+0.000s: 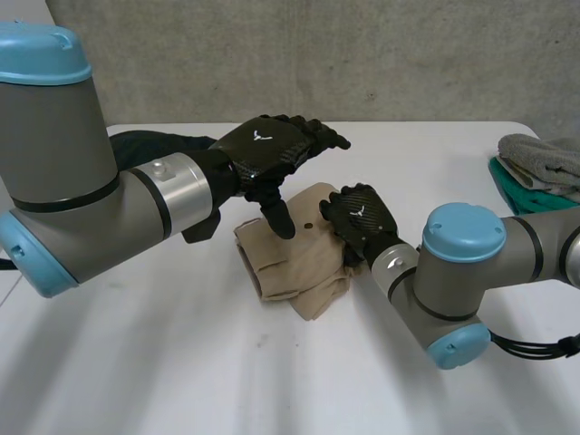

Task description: Fold the laundry.

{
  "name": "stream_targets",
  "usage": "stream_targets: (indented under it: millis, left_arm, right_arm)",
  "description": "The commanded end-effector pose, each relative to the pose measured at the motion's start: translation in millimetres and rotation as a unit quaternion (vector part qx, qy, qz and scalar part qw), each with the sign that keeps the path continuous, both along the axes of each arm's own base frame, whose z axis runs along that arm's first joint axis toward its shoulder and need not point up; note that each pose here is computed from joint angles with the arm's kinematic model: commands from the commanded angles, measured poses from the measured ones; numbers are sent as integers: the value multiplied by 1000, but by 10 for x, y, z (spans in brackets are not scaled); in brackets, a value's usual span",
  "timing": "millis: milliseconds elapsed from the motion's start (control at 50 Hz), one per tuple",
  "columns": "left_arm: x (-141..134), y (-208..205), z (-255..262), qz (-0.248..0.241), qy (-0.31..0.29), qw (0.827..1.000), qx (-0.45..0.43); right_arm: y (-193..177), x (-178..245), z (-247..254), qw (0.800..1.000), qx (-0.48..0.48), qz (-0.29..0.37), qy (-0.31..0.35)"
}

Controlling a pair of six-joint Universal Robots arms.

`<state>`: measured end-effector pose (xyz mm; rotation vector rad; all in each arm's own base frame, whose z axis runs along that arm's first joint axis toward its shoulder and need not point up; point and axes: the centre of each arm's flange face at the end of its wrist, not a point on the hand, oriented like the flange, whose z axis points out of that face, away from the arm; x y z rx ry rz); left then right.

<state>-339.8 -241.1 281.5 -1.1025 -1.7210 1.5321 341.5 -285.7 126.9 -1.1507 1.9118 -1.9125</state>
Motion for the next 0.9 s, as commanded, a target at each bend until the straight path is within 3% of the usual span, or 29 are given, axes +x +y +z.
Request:
stream_targets:
  millis: [20, 180, 300, 460, 580, 660, 760, 900]
  left_arm:
    - [2, 0, 7, 0, 1, 1000, -1]
    - [-8, 4, 44, 0, 4, 1000, -6]
    - [10, 21, 219, 1, 17, 999, -29]
    - [16, 43, 303, 1, 27, 999, -40]
    - [20, 39, 299, 1, 26, 999, -39]
    - [21, 43, 286, 1, 25, 999, -37]
    - [12, 60, 259, -1, 23, 999, -33]
    - [-8, 82, 254, -4, 24, 999, -32]
  right_arm:
    - [-9, 30, 48, 1000, -15, 13, -5]
    - [-460, -8, 504, 990, -120, -16, -69]
    - [-995, -307, 1250, 953, -238, -60, -175]
    - [-1842, -1458, 1749, 913, -304, -160, -220]
    - [-2287, -2216, 1530, 909, -303, -204, -204]
    - [-2566, -2808, 1121, 922, -259, -206, -199]
    - [-2712, -3242, 550, 941, -179, -191, -212]
    - [-2690, -3701, -157, 948, -111, -213, -208]
